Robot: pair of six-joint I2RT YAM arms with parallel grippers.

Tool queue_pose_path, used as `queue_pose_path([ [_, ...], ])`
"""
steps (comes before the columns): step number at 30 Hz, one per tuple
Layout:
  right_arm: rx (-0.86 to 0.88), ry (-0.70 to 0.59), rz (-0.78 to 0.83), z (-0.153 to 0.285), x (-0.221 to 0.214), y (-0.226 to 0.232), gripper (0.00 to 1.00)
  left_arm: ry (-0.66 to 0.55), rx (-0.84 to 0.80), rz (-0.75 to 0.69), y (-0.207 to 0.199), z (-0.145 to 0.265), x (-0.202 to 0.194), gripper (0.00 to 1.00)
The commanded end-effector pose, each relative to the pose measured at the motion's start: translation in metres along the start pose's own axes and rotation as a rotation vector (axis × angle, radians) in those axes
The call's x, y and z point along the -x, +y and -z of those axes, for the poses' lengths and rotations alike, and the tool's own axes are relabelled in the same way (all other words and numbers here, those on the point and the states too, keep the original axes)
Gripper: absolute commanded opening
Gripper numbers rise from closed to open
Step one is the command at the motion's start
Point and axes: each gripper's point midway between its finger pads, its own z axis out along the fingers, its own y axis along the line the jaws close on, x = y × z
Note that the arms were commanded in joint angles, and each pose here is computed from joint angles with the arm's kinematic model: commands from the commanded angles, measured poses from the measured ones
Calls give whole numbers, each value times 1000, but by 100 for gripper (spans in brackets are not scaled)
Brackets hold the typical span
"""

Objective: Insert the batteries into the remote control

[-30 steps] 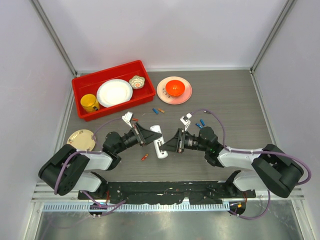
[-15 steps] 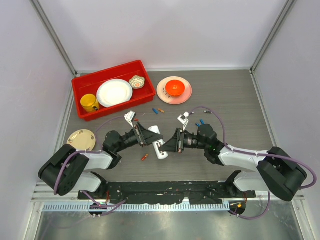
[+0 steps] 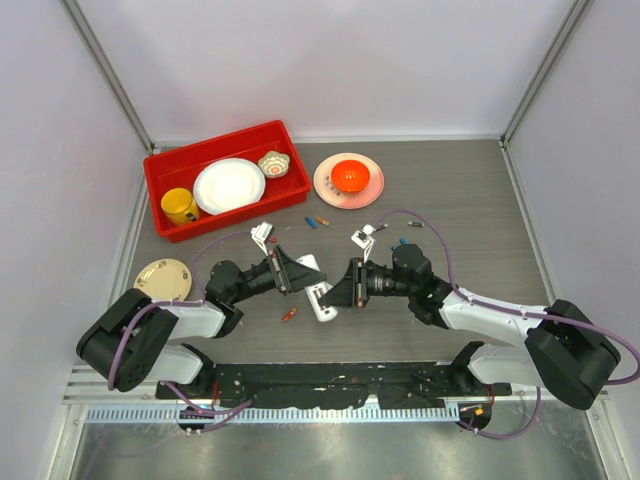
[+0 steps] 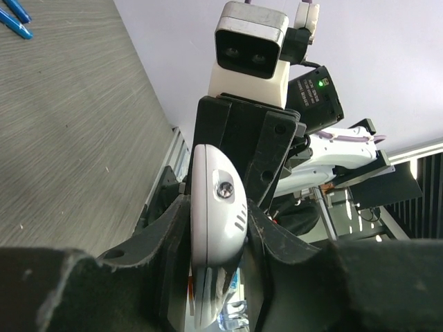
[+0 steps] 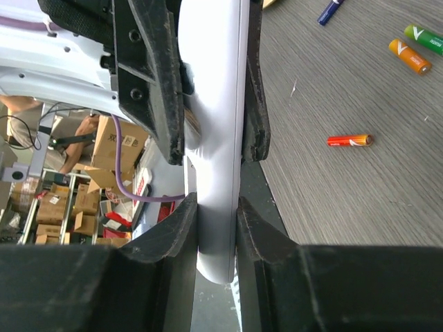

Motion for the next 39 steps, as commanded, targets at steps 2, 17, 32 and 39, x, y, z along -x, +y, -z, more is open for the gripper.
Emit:
queue_pose_path([
  [2, 18, -3, 82, -1, 8, 9, 14, 31, -148, -96, -40, -1, 1, 40],
  [17, -5, -14, 78, 2, 13, 6, 35, 34, -137, -95, -37, 0, -1, 0],
  [32, -891, -369, 259, 125, 107, -69, 67, -207, 54, -168, -8, -1, 41, 0],
  [39, -1204, -457, 221, 152, 119, -127, 65, -310, 147, -229, 2, 21, 48, 0],
])
